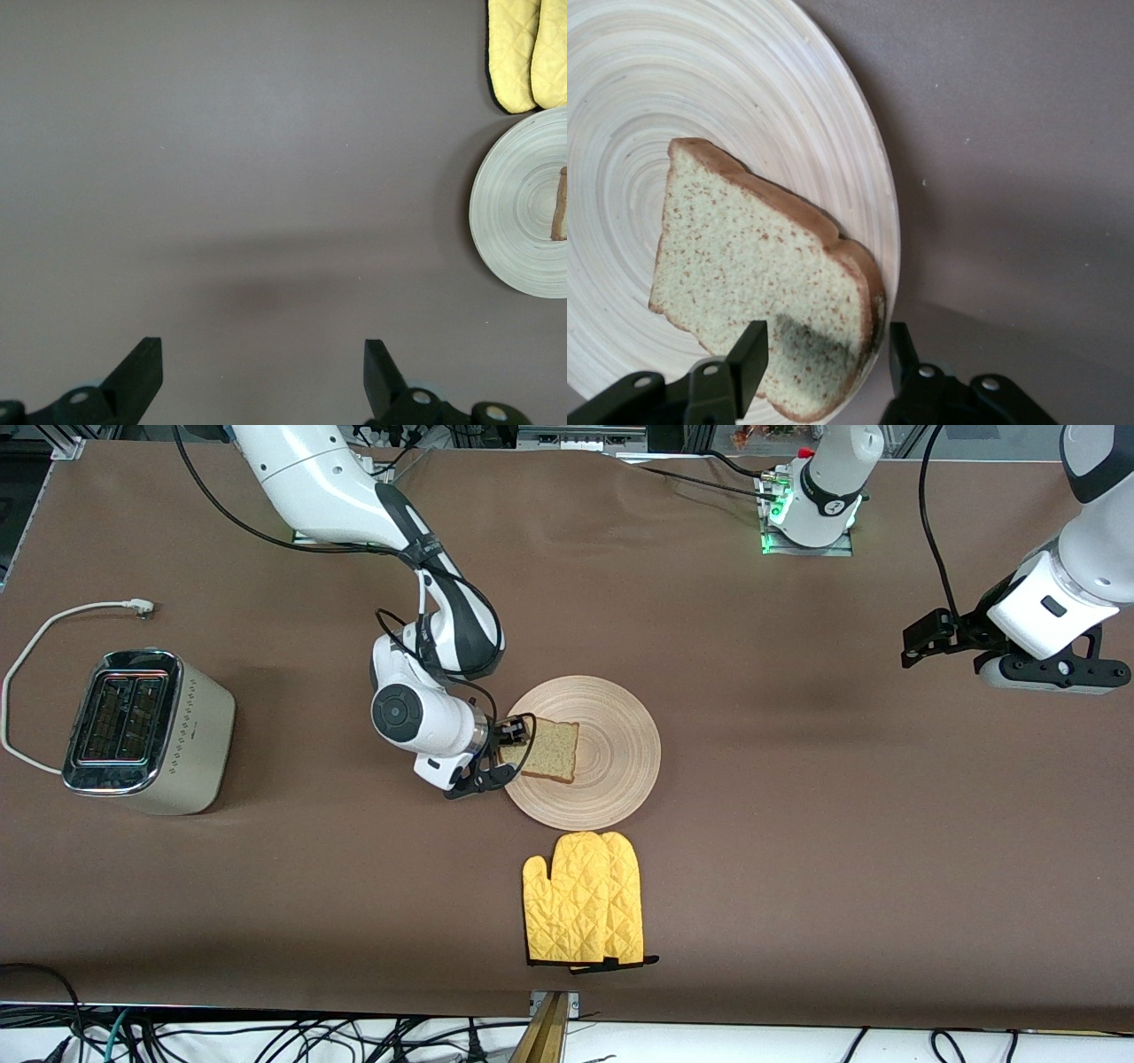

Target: Move plate and put bread in toaster

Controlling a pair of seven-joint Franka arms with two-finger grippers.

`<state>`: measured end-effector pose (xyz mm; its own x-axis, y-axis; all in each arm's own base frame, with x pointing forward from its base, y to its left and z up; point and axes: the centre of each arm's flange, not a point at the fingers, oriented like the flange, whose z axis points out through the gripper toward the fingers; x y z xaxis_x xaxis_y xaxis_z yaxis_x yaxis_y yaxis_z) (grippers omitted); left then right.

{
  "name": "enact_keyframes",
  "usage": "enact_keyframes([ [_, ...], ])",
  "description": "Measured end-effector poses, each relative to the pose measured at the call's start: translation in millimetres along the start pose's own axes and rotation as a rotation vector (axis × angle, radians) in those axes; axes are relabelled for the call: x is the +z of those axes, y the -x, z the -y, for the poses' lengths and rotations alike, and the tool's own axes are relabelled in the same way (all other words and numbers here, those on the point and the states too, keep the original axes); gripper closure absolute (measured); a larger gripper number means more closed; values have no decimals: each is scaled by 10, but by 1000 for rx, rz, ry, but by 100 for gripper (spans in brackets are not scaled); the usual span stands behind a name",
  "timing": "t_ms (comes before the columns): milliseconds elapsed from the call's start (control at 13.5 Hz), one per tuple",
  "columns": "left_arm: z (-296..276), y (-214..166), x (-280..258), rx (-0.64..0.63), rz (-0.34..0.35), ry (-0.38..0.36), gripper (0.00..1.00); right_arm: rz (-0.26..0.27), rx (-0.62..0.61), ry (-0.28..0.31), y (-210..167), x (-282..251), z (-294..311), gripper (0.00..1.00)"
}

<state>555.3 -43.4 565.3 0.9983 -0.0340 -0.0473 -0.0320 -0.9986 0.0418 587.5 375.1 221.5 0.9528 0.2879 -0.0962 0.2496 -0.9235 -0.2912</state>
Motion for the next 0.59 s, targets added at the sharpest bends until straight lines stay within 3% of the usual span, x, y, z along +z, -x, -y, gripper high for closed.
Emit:
enact_keyframes([
  [148, 1, 0, 0, 0, 0, 0, 0, -2, -3, 6, -6, -9, -6, 48],
  [594, 1, 0, -1, 0, 0, 0, 0, -1, -27, 44, -10, 1, -42, 49],
])
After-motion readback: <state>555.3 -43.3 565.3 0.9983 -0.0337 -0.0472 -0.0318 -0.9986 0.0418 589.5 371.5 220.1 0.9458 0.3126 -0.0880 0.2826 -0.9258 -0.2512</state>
